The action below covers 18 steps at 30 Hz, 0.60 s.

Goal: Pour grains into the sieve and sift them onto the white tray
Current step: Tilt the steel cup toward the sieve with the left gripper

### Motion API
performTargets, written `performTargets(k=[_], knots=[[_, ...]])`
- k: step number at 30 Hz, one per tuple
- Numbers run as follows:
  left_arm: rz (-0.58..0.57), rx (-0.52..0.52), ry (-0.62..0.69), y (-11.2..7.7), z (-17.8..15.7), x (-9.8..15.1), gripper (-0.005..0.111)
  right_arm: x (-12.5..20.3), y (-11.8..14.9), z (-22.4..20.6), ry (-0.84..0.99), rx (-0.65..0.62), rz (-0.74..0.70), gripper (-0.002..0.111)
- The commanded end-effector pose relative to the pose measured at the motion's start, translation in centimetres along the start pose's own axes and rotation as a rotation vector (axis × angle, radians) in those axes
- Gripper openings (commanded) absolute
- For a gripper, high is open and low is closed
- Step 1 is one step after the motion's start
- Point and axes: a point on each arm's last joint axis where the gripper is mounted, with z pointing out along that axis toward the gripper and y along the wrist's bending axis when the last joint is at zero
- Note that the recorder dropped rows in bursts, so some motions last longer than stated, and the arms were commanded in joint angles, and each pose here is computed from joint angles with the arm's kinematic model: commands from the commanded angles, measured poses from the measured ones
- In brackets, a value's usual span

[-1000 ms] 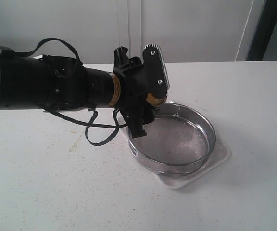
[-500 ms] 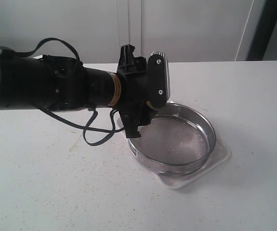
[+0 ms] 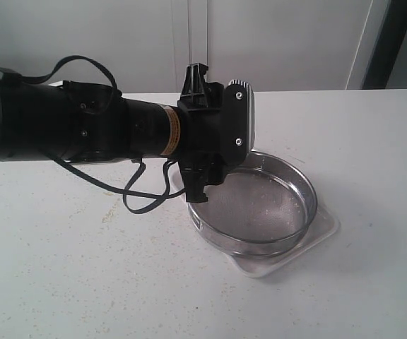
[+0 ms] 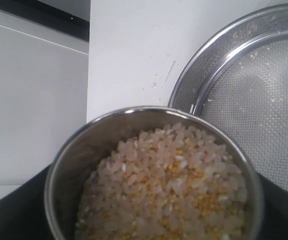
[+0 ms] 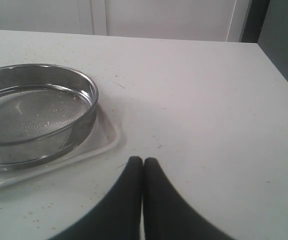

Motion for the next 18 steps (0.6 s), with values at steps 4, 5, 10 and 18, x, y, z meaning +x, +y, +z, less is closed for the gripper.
performTargets(k=[4,5,10,18], knots=[[0.045,-0.016,-0.031,0.42,-0.30,-0.72,0.000,-0.01,-0.04,-0.03,-0.008,0.007,0.004,0.000],[0.050,-0.016,-0.031,0.42,-0.30,-0.72,0.000,-0.01,-0.04,-0.03,-0.008,0.007,0.004,0.000],[0.052,-0.016,-0.031,0.42,-0.30,-0.72,0.000,-0.01,-0.04,-0.03,-0.008,0.007,0.004,0.000],[0.105,-0.017,-0.033,0.42,-0.30,-0.74,0.000,-0.01,-0.04,-0.03,-0.008,0.007,0.004,0.000]])
